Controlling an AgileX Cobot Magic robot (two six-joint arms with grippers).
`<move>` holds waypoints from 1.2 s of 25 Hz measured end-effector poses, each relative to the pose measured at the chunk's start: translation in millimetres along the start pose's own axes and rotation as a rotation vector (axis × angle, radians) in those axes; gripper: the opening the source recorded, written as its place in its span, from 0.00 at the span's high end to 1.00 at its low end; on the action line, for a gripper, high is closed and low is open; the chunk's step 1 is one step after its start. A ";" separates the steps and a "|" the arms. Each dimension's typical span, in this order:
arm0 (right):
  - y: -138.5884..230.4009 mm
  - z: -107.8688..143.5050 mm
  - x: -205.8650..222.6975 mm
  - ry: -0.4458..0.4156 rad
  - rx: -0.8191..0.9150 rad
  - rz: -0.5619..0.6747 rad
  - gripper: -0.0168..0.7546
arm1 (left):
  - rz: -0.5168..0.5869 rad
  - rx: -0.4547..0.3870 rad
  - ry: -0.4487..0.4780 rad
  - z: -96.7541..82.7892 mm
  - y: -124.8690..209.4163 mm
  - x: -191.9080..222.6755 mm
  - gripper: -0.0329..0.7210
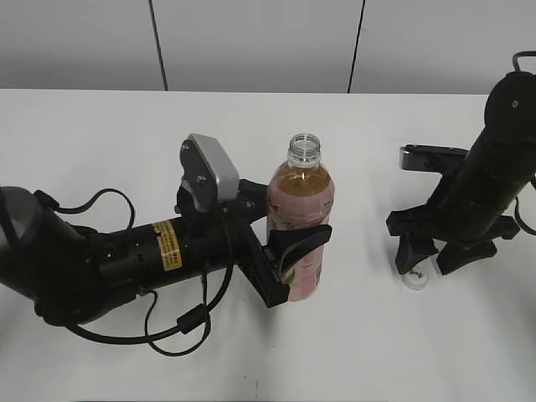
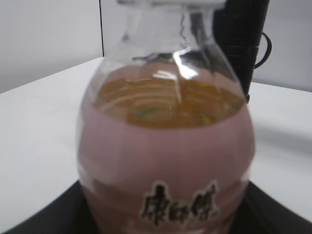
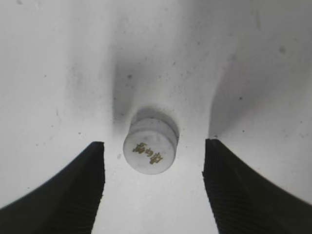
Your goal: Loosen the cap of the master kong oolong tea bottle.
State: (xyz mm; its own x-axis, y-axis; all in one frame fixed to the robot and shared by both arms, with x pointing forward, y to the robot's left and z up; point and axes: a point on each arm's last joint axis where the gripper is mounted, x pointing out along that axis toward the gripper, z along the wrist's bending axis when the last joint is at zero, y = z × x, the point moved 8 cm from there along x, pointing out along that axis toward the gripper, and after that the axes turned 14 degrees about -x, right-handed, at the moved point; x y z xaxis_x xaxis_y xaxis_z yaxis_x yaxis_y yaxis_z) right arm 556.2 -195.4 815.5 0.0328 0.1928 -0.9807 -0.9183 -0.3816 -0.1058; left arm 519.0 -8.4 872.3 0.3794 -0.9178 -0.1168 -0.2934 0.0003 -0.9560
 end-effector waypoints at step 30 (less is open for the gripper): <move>14.1 6.0 -0.7 -0.035 0.001 0.083 0.34 | 0.087 -0.056 -0.038 0.8 23.9 -32.9 0.20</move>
State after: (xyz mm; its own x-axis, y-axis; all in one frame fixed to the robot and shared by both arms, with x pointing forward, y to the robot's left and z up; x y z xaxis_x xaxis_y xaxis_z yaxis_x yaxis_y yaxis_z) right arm 540.9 -195.4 815.7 -0.0571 0.1924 -0.9797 -0.9176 -0.3967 -0.0245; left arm 500.2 22.1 853.1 0.3829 -0.8997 -0.2096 -0.3744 0.0563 -0.9255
